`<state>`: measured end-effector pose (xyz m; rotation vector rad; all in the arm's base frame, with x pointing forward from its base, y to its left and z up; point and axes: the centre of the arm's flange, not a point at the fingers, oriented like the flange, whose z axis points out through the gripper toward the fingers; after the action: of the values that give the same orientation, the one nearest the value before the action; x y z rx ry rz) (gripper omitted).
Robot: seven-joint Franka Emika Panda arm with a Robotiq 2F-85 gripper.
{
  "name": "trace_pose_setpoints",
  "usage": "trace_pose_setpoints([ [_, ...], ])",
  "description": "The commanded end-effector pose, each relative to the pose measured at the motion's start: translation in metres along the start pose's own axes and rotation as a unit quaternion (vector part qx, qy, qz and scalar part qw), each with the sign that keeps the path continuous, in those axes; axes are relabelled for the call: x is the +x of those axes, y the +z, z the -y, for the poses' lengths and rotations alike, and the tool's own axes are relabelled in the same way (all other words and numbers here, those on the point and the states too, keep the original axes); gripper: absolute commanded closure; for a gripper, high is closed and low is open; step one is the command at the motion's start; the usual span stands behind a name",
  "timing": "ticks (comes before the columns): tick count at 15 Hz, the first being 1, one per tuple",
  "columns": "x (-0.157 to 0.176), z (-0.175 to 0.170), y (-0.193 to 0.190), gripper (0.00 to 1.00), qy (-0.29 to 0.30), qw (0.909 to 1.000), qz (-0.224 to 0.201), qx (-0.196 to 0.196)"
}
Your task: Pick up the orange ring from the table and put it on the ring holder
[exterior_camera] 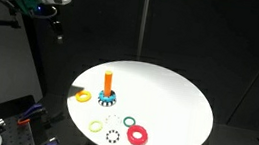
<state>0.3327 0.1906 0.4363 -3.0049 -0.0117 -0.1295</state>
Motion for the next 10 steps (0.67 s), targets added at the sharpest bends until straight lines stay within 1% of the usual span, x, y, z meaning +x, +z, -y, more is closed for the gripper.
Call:
trace_pose_setpoints([
  [1,0.0,0.0,0.0,0.0,0.0,1.0,0.0,0.0],
  [10,0.0043,-0.0025,0.0048,0.0,0.005,1.0,0.001,-0.002],
])
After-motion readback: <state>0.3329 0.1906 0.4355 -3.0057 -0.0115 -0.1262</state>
